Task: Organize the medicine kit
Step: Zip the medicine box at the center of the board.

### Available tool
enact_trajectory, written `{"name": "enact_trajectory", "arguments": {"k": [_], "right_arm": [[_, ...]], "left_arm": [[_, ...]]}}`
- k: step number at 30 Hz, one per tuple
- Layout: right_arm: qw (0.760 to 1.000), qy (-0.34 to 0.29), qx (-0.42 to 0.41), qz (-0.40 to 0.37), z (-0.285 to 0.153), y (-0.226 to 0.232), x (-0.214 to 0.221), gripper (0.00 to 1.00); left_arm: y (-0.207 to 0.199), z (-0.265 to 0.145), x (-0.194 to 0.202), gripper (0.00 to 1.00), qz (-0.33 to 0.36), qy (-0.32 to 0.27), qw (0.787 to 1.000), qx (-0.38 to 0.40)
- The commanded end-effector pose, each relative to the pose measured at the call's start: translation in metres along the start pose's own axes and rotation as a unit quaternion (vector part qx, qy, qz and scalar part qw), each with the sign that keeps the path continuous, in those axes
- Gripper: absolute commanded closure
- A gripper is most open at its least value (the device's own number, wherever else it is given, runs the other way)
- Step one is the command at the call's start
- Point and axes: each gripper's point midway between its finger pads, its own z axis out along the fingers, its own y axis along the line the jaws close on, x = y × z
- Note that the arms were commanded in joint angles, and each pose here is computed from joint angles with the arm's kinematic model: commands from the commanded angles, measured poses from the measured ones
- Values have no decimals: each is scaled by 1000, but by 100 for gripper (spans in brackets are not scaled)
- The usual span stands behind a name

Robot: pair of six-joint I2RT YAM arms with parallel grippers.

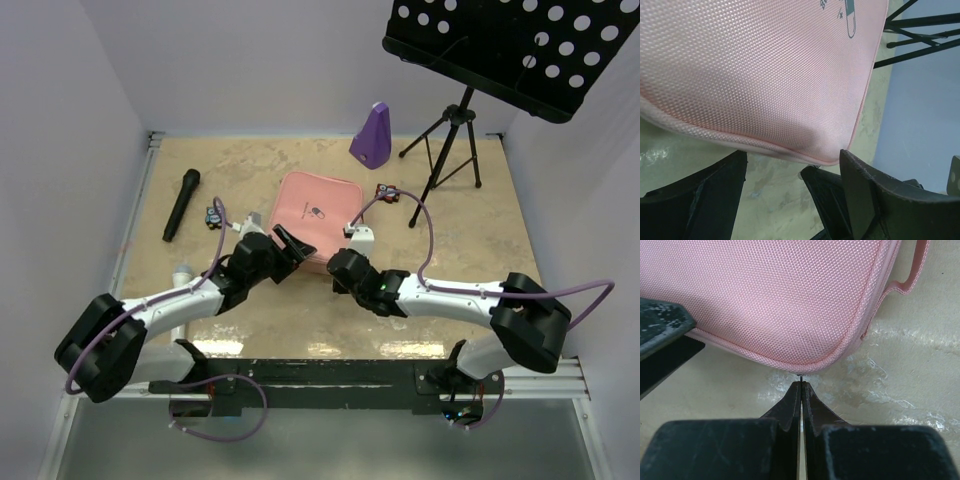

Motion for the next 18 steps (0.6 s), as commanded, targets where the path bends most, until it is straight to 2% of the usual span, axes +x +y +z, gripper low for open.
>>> {"name": "enact_trajectory", "arguments": {"k": [1,8,15,18], "right_arm": [[999,13,24,-28,0,-8,6,100],[999,14,21,-35,-1,-6,7,100],[998,14,29,-47,-1,-10,8,100],[998,13,40,-53,-2,-13,6,100]], "left_arm": [[-29,12,-3,23,-16,-9,999,29],[-17,23,-5,42,-19,-19,1000,4],[-10,23,-12,71,-7,-32,999,-9],[-4,21,-20,89,-4,-40,999,-18]]}}
